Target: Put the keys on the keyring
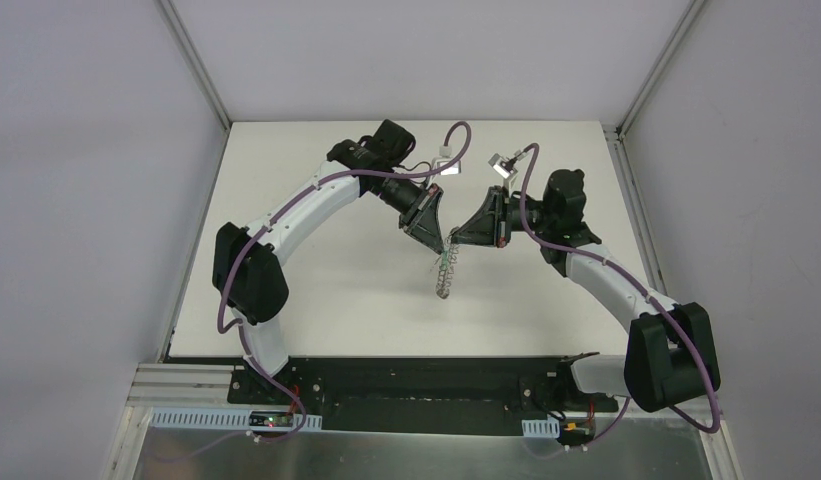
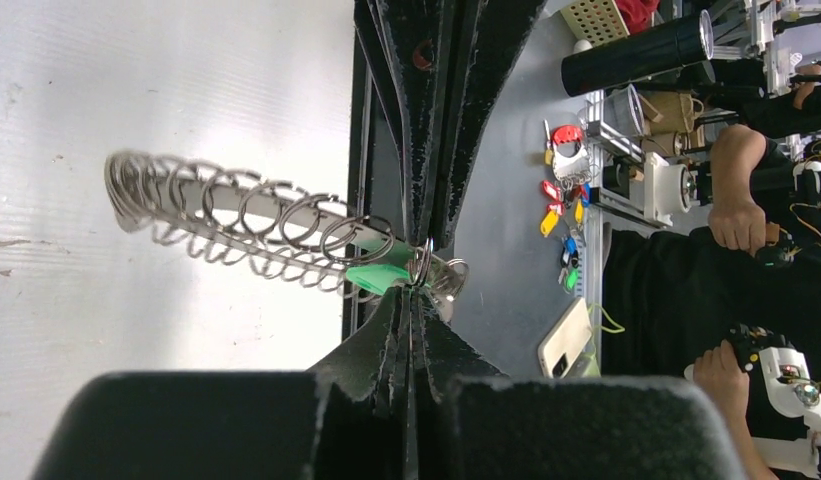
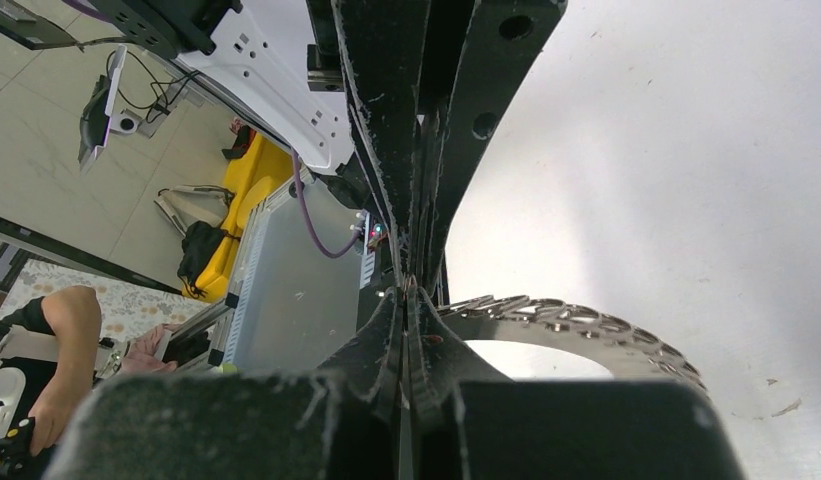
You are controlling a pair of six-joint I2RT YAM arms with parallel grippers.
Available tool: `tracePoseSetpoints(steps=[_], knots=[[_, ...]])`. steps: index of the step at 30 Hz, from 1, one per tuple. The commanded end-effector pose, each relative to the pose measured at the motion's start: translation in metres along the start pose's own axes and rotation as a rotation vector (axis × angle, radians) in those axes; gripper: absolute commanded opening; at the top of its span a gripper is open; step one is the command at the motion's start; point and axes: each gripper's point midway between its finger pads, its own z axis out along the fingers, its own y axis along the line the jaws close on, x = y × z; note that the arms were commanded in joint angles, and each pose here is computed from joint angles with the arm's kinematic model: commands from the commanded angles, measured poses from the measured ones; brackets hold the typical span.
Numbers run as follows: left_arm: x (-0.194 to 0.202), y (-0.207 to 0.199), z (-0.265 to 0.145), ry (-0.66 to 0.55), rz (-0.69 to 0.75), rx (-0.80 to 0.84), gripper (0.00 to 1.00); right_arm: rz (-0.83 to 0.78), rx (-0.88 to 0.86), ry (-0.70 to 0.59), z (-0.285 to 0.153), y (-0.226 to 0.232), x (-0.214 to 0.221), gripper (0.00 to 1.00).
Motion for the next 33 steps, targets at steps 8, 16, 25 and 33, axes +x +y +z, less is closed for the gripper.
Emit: tracePoseSetpoints(steps=[8, 16, 25, 33], knots=[[-0.006, -0.019, -0.002, -0.036, 0.015, 0.072, 0.00, -0.103, -0.030, -0.033, -0.003, 0.018, -0.014, 0.00], [-0.006, -0.014, 0.006, -0.050, -0.032, 0.105, 0.00, -0.110, -0.041, -0.041, -0.003, 0.020, -0.014, 0.00], [-0.007, -0.012, 0.009, -0.058, -0.041, 0.129, 0.00, -0.113, -0.043, -0.047, -0.003, 0.020, -0.014, 0.00], [-0.010, -0.010, 0.012, -0.077, -0.086, 0.154, 0.00, -0.118, -0.046, -0.057, -0.003, 0.021, -0.015, 0.00]])
